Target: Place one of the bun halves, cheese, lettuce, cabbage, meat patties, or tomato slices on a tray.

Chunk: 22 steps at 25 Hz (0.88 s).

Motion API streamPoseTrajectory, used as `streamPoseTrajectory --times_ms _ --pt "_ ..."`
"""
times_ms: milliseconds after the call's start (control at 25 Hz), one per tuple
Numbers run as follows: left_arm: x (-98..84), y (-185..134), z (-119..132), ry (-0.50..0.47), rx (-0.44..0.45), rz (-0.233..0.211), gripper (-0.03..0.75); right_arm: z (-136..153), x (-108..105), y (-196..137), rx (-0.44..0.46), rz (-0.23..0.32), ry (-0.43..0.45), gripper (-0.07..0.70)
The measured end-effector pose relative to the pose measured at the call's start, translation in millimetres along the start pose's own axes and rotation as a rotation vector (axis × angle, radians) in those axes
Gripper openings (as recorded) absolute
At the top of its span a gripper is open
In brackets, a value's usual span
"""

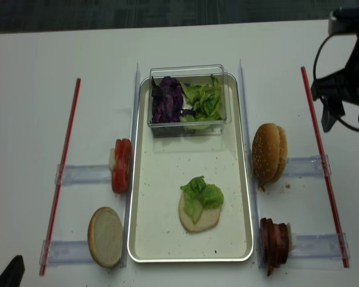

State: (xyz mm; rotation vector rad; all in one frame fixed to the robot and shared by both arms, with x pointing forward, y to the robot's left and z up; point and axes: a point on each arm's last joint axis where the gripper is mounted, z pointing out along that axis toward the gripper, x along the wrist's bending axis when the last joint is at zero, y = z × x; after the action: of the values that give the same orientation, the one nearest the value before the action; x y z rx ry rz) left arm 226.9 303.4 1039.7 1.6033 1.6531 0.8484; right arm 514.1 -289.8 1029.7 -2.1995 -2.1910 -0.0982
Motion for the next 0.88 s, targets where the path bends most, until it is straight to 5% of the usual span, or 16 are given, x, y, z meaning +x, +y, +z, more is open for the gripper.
streamPoseTrajectory --times_ms 480,880 --pt "0.0 0 0 0.0 0.0 0.0 0.597 18 -3 -121 -0.078 0.015 -0.001 0.534" --pt "0.0 0 0 0.0 0.0 0.0 0.597 5 -5 -186 -0.356 0.012 -0.012 0.534"
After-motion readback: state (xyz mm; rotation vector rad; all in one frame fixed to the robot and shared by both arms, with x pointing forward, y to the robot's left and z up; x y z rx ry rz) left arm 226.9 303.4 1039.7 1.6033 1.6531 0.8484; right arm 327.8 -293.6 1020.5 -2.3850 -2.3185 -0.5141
